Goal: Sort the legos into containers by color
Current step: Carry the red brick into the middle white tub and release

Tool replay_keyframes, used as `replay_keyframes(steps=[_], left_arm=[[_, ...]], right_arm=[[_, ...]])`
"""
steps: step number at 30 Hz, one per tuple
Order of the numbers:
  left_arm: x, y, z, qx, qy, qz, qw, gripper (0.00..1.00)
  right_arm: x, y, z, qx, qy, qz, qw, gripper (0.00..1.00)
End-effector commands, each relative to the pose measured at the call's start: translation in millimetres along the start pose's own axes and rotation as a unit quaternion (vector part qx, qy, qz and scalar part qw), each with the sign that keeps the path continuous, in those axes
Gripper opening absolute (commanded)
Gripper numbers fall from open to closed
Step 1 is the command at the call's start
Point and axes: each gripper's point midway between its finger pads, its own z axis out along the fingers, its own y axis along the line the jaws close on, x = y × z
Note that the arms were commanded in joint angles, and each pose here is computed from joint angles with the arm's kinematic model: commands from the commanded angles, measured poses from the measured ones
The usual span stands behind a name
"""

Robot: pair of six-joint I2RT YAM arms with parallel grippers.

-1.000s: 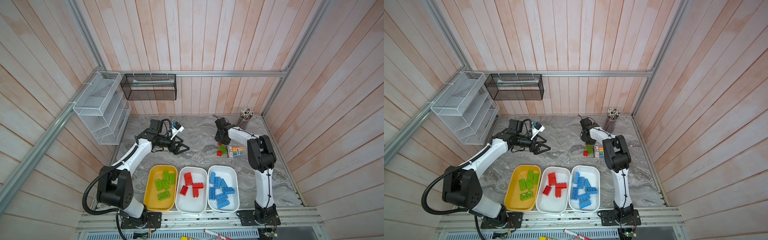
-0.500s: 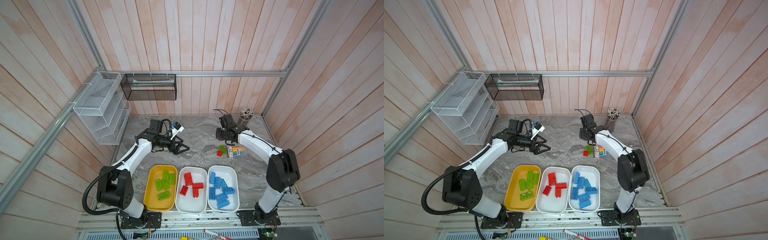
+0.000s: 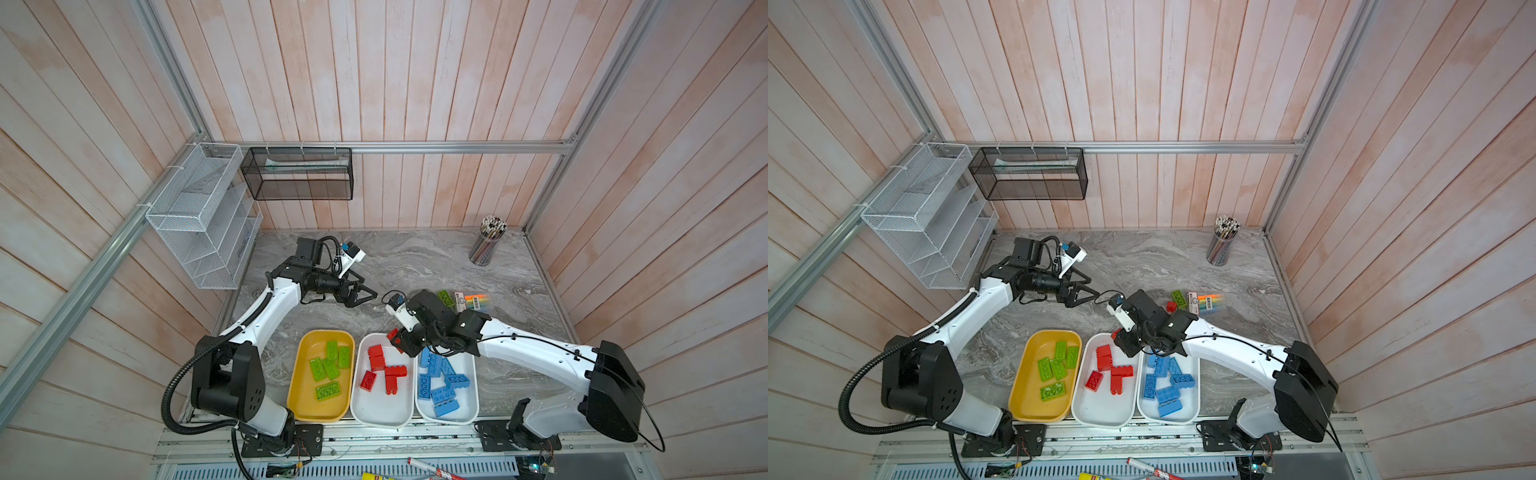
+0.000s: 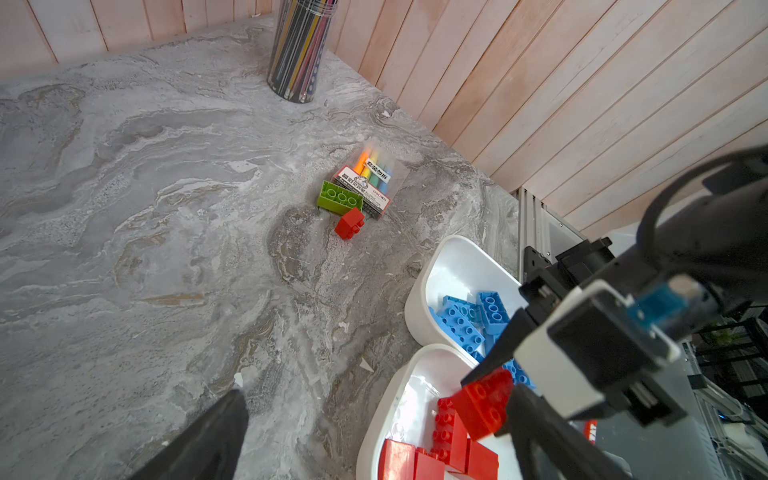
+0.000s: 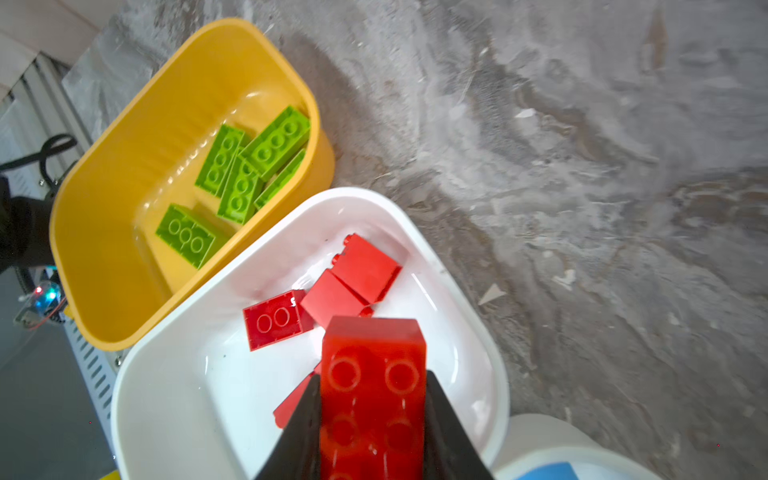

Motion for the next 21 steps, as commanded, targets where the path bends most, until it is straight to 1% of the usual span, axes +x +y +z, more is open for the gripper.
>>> replay_keyframes(steps=[1, 4, 7, 8, 10, 11, 12, 14, 17, 21], left_arm=[[-5.0, -3.5, -5.7, -0.004, -0.008, 0.006, 1.000, 0.99], [-2.4, -3.8, -4.9, -0.004, -0.009, 0.002, 1.000, 0.99], [-0.4, -4.5, -4.9, -0.004, -0.008, 0.001, 1.000, 0.99], [0.8, -4.5, -4.8, -0.004, -0.006, 0.000, 1.000, 0.99], [2.2, -3.7, -4.8, -0.007, -0.003, 0.000, 1.000, 0.99], [2.6, -3.9, -5.1, -0.008, -0.002, 0.000, 1.000, 0.99], [2.8, -3.6, -5.2, -0.008, -0.001, 0.000, 1.000, 0.99], [2.7, -4.2, -4.9, -0.006, -0.002, 0.000, 1.000, 0.99], [1.9, -2.5, -4.3, -0.007, -0.002, -0.004, 1.000, 0.99], [-3.5, -6.7, -5.8, 0.001, -0.007, 0.000, 1.000, 0.99]], right_arm=[[22.2, 0.2, 13.2, 0.002, 0.057, -0.068, 0.996, 0.18], [26.8, -10.9, 26.4, 0.025, 0.079, -0.105, 0.991, 0.19], [27.8, -17.7, 39.1, 0.036, 0.098, -0.130, 0.986, 0.23], [26.9, -21.7, 41.3, 0.044, 0.104, -0.137, 0.984, 0.25], [23.0, -26.2, 41.6, 0.052, 0.104, -0.146, 0.982, 0.34], [19.0, -26.7, 39.2, 0.052, 0.101, -0.147, 0.983, 0.42], [15.9, -28.0, 36.5, 0.053, 0.098, -0.147, 0.983, 0.47], [10.3, -29.9, 27.3, 0.055, 0.093, -0.147, 0.983, 0.54], [3.3, -34.8, 9.7, 0.064, 0.087, -0.141, 0.984, 0.59], [-7.3, -50.0, -23.0, 0.063, 0.074, -0.116, 0.989, 0.61]])
